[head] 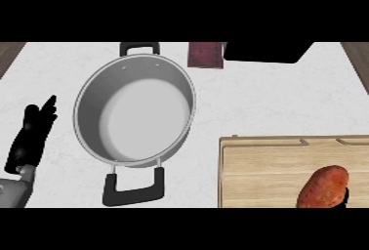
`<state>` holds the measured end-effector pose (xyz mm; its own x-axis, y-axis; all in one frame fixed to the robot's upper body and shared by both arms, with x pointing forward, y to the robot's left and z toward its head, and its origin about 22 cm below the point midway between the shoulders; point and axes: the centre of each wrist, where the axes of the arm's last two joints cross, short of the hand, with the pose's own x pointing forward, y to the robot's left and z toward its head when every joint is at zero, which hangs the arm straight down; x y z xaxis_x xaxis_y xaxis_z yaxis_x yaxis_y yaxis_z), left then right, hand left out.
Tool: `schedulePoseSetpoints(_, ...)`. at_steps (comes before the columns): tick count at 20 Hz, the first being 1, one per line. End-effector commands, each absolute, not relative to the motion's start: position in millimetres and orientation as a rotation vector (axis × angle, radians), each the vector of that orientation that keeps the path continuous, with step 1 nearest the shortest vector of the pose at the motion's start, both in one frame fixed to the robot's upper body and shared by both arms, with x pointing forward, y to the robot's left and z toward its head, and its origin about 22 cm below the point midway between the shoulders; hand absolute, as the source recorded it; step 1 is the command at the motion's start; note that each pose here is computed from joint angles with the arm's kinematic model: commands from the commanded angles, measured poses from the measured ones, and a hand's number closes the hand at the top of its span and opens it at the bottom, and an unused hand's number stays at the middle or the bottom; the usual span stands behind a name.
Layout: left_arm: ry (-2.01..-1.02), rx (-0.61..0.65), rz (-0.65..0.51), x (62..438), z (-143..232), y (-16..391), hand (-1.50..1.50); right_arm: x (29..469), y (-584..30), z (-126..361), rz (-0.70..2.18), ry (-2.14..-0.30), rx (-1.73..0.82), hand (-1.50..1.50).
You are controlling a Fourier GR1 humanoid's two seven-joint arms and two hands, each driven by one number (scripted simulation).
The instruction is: Pick the sweet potato from the tray and place it in the pot
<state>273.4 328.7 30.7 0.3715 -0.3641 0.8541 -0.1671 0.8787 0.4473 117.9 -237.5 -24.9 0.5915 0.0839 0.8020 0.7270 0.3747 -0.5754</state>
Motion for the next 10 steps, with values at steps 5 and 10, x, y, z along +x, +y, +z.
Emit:
schedulePoseSetpoints(5, -1.179, 0.509, -0.137, 280.5, 42.1, 325.0, 0.00, 155.1, -226.1, 23.8, -0.408, -0.718, -1.156, -1.50)
schedulePoseSetpoints(10, -1.166, 0.513, -0.115, 268.6, 26.6, 333.5, 0.00, 182.4, -206.9, 58.5, -0.364, -0.644, -1.218, -1.50)
